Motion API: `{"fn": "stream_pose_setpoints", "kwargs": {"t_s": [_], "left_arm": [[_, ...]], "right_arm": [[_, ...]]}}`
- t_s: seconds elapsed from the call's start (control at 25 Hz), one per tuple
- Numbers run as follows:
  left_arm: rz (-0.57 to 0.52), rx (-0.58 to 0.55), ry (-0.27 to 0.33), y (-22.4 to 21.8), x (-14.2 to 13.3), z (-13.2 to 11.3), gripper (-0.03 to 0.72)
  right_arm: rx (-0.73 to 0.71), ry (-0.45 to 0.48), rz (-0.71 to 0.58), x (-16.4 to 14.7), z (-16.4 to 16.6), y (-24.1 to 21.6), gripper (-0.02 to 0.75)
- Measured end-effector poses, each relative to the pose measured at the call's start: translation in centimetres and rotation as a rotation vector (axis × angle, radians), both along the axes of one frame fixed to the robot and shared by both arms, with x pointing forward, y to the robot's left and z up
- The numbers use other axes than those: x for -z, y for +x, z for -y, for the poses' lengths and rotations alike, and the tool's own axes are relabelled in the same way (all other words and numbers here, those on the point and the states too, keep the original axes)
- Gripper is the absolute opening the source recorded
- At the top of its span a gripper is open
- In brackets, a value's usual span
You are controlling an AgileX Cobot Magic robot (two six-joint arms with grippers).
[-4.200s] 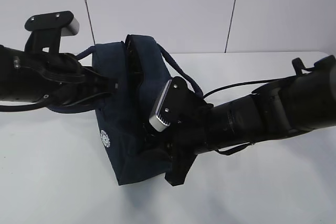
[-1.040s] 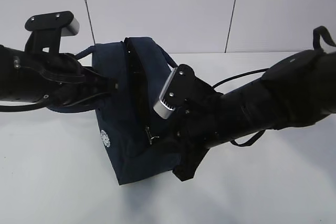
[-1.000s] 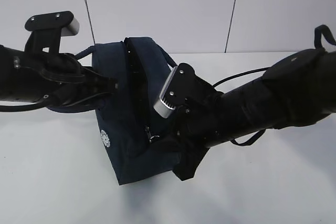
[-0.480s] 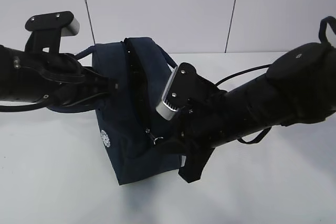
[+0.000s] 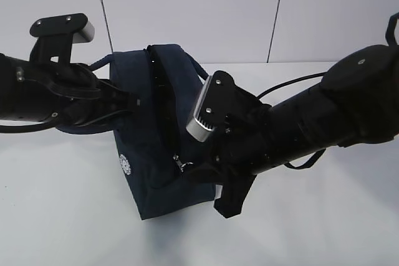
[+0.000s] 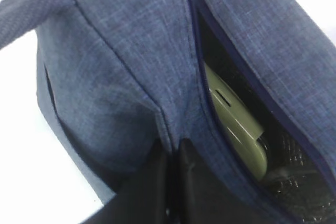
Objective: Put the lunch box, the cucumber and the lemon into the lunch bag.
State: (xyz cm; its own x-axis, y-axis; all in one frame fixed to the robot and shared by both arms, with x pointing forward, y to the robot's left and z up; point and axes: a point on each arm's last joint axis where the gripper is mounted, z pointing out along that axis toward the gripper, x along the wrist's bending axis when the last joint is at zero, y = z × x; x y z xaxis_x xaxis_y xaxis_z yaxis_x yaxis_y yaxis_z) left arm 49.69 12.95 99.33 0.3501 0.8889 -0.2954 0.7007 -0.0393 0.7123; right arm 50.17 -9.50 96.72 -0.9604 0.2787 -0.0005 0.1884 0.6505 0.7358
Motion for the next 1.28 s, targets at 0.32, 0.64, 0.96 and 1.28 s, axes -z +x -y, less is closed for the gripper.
{"fn": "stream_pose_setpoints", "kwargs": {"t_s": [0.32,0.64,0.96,1.28], "left_arm": [[0.0,0.0,0.0,0.0,0.0,0.0,0.001],[0.0,0.0,0.0,0.0,0.0,0.0,0.27],[0.02,0.014,-0.025,-0.7,-1.5,-0.2,0.522],[0.04,0.047,-0.052,-1.8,-3.4,-0.6,0.527]], "right_arm": [[-0.012,-0.003,0.025,-0.6,0.1,-0.2,-0.013],[-0.017,-0.008,0.028,-0.6,0.2,-0.2,-0.013],[-0.017,-0.009,0.028,-0.6,0.2,-0.2,-0.013],[-0.015,-0.008,0.024,-0.6,0.2,-0.2,-0.013]]}}
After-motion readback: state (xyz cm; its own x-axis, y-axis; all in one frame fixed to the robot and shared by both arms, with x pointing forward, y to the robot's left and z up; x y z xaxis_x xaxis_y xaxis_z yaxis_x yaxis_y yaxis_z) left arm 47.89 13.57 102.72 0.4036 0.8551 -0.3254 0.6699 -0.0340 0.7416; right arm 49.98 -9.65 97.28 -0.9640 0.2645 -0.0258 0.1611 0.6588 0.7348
